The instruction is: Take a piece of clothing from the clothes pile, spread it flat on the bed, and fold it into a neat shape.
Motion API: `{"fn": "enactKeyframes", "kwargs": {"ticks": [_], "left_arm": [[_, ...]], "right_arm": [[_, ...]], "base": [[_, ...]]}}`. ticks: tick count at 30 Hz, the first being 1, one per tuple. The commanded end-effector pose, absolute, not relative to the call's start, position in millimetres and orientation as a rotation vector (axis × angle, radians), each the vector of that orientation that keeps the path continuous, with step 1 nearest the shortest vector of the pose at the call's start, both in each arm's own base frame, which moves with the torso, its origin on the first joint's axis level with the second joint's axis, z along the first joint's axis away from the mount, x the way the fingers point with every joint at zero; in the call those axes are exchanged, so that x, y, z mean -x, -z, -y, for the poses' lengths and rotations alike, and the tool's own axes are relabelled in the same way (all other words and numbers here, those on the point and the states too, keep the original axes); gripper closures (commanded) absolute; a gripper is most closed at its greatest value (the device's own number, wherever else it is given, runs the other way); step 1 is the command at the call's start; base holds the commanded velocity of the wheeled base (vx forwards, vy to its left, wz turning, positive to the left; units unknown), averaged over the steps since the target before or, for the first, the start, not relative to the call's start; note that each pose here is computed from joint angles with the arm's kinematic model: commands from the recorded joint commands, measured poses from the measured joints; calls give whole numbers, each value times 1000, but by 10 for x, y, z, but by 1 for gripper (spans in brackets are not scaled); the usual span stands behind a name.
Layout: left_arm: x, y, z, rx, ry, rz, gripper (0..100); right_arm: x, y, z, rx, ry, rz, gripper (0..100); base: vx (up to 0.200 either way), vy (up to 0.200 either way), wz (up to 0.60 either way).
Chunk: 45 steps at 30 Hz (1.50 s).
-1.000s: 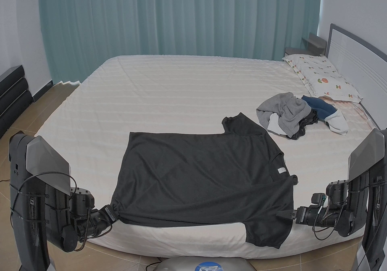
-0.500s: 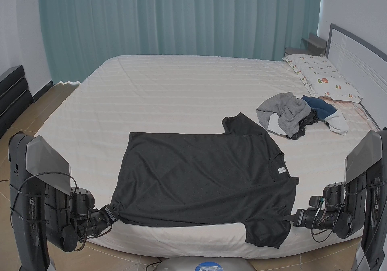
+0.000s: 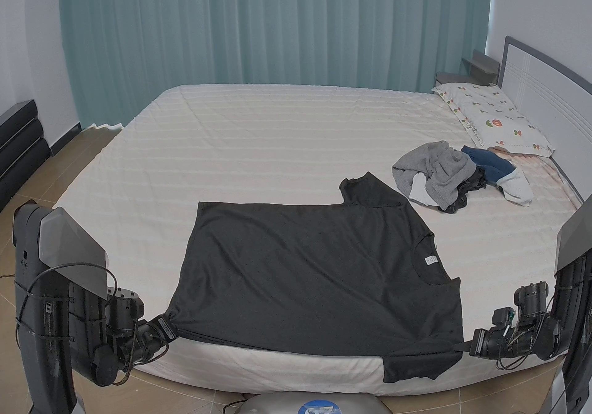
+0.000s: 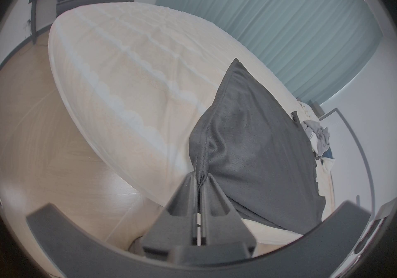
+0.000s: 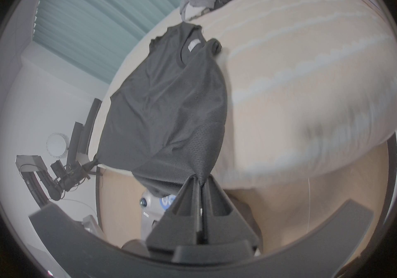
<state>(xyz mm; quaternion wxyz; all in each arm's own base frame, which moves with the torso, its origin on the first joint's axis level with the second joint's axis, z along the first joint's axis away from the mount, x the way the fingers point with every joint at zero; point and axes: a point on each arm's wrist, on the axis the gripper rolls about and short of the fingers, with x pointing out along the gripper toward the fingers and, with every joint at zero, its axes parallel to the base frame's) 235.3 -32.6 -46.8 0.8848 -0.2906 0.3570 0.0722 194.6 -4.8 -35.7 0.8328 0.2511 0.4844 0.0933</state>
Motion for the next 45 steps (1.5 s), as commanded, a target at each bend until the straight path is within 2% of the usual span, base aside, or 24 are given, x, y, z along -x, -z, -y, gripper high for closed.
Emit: {"fn": "enactKeyframes", "kwargs": {"ticks": [1,13,20,30,41,45], "left_arm": [[-2245,446,290,501,-169,-759,100],[-2145,403,250,395,-201,-768,100],[-2111,417,262,361,-232,-782,100],[-1896,289,363,266,-247,-921,100],[-1808,270,387,217,-264,-976,100],[-1681,207,443,166,-240,-1042,100]], "right_arm": [[-1824,136,32,-483,-248,-1013,100],[-1649,66,16,-439,-260,-1110,100],[-1595,78,26,-379,-214,-1156,100],[-1506,-35,27,-364,-221,-1152,100],[-1318,-186,9,-300,-265,-1166,100],[-1216,-280,1,-279,-280,-1148,100]], "base": [[0,0,0],[0,0,0],[0,0,0],[0,0,0],[0,0,0],[0,0,0]]}}
